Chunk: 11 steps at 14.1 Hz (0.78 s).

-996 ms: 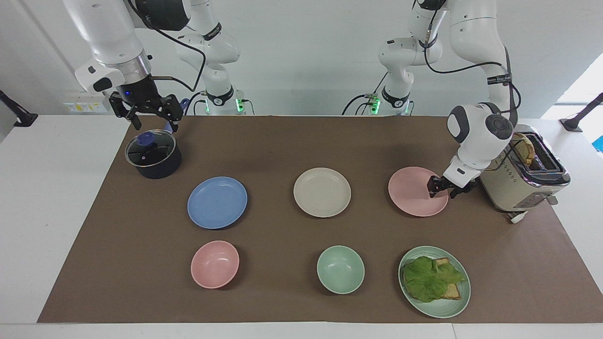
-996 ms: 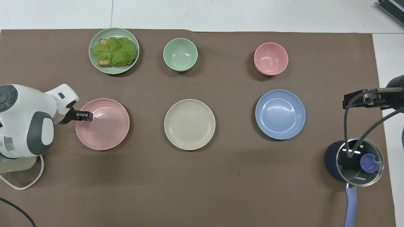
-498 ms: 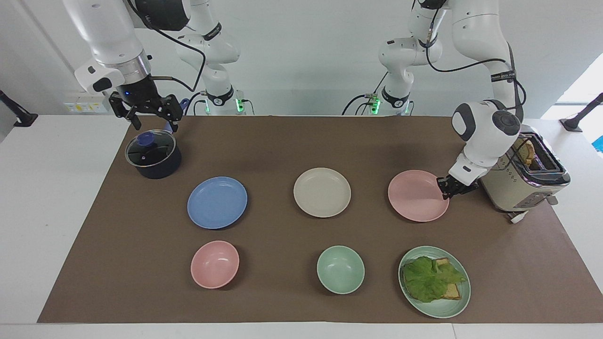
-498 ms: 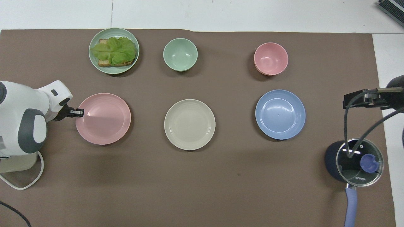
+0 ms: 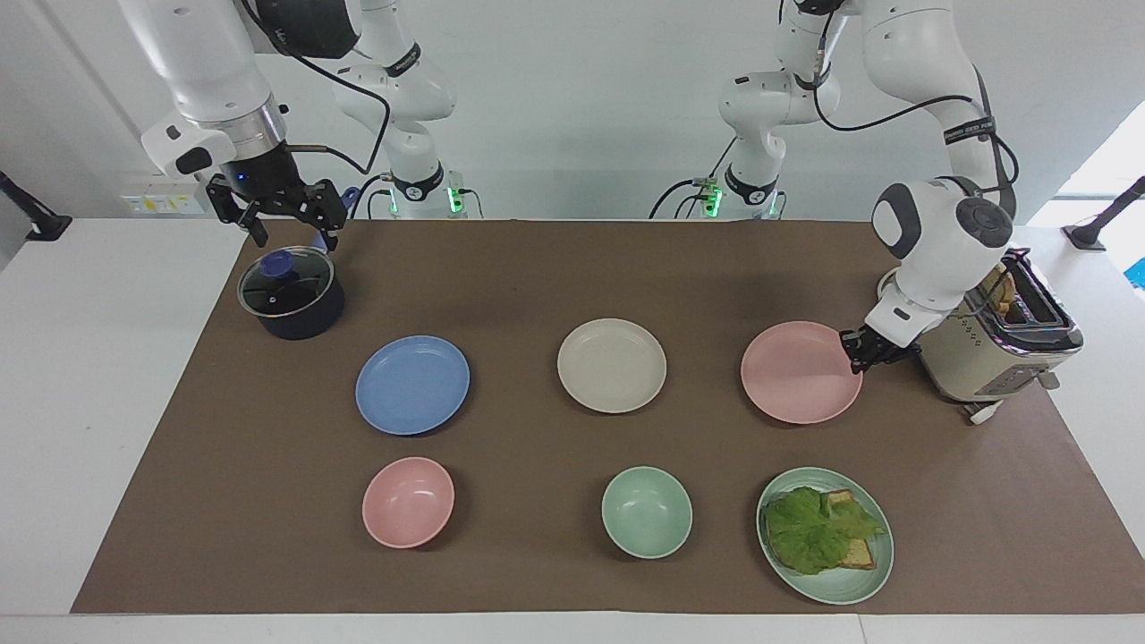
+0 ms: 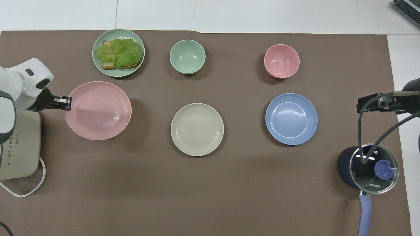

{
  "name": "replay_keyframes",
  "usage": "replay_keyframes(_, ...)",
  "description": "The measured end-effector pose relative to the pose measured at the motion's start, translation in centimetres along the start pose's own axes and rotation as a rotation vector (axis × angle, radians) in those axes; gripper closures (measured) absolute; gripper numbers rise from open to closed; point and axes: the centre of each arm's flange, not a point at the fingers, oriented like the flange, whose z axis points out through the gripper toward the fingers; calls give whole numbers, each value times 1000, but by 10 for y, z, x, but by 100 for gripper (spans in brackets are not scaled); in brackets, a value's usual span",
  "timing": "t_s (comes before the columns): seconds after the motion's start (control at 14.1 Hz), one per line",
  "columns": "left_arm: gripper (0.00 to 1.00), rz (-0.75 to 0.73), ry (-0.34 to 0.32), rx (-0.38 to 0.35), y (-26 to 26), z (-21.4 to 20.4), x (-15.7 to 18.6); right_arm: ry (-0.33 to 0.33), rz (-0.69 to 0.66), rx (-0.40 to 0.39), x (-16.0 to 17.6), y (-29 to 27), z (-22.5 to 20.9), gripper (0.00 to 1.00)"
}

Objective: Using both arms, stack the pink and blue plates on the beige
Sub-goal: 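Carry the pink plate with the left gripper onto the beige plate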

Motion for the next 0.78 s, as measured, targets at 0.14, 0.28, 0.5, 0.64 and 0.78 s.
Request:
replay_keyframes(0.14, 95, -37, 0, -10, 41, -3, -1, 0, 0, 0, 0, 0, 0, 0)
replay_keyframes(0.28, 95, -64, -5, -16, 94, 0, -5, 0, 0, 0, 0, 0, 0, 0)
replay_keyframes(0.5, 95, -82, 6, -24, 164, 7, -16, 0, 1, 0, 0, 1, 0, 0)
replay_keyframes(0.64, 95, -83, 26, -34, 207, 24, -27, 0, 1, 0, 0, 1, 0, 0)
replay_keyframes(0.78, 95, -67, 28, -37, 233, 45, -41, -1, 2, 0, 0, 1, 0, 0)
